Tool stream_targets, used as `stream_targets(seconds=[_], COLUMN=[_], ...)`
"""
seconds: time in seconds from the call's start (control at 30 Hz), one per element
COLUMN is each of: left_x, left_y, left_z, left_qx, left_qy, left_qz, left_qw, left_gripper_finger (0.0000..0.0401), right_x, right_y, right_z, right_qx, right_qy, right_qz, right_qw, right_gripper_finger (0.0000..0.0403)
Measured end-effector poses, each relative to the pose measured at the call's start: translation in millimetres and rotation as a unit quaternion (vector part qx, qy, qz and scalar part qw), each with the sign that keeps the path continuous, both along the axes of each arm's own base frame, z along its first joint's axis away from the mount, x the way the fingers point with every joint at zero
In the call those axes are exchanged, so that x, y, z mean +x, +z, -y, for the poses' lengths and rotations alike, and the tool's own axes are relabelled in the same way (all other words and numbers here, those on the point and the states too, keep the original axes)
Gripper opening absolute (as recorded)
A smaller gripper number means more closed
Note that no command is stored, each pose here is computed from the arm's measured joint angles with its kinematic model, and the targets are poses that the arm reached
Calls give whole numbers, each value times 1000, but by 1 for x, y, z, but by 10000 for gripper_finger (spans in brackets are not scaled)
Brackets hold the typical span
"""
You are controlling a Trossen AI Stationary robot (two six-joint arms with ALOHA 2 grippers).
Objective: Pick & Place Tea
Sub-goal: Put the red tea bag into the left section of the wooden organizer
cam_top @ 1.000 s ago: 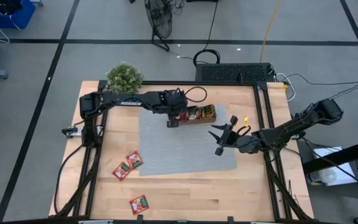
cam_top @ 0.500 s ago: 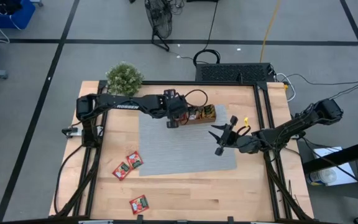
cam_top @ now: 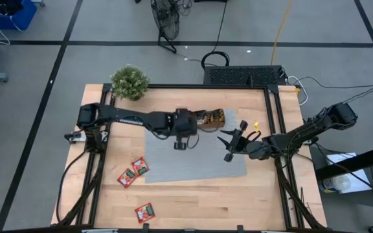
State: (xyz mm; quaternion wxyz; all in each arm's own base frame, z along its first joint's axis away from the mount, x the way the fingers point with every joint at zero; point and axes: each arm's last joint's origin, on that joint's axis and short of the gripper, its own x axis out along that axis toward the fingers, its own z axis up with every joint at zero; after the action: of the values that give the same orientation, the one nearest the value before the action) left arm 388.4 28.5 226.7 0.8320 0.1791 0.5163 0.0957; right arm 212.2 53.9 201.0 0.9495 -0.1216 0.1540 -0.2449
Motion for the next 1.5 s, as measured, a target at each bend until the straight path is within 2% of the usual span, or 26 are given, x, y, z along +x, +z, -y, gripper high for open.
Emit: stream_targets(seconds=[0.13,0.33,0.47,0.73,0.83,0.97,1.23,1.5], left_x=[7,12,10,8,7,8,9,11], left_y=[-22,-46,-43,-37,-37,-38,-38,-50], left_z=[2,-14,-31,-51,-56,-55,-46,-54], left_qx=[-31,-16,9,16,0,-29,-32,-35], left_qy=[-18,8,40,48,54,45,35,42], left_qz=[-27,-57,-53,-37,-33,-27,-26,-39], left_qw=[999,998,998,998,998,998,999,998], left_gripper_finger=[9,7,6,11,4,10,7,3], right_x=[0,0,0,0,0,0,0,0], right_y=[0,0,0,0,0,0,0,0], right_z=[0,0,0,0,0,0,0,0], right_qx=[0,0,0,0,0,0,0,-1], right_qy=[0,0,0,0,0,0,0,0], right_qz=[0,0,0,0,0,0,-2,-3], right_qw=[1000,1000,1000,1000,1000,1000,1000,1000], right_gripper_finger=[114,114,112,113,111,111,110,113])
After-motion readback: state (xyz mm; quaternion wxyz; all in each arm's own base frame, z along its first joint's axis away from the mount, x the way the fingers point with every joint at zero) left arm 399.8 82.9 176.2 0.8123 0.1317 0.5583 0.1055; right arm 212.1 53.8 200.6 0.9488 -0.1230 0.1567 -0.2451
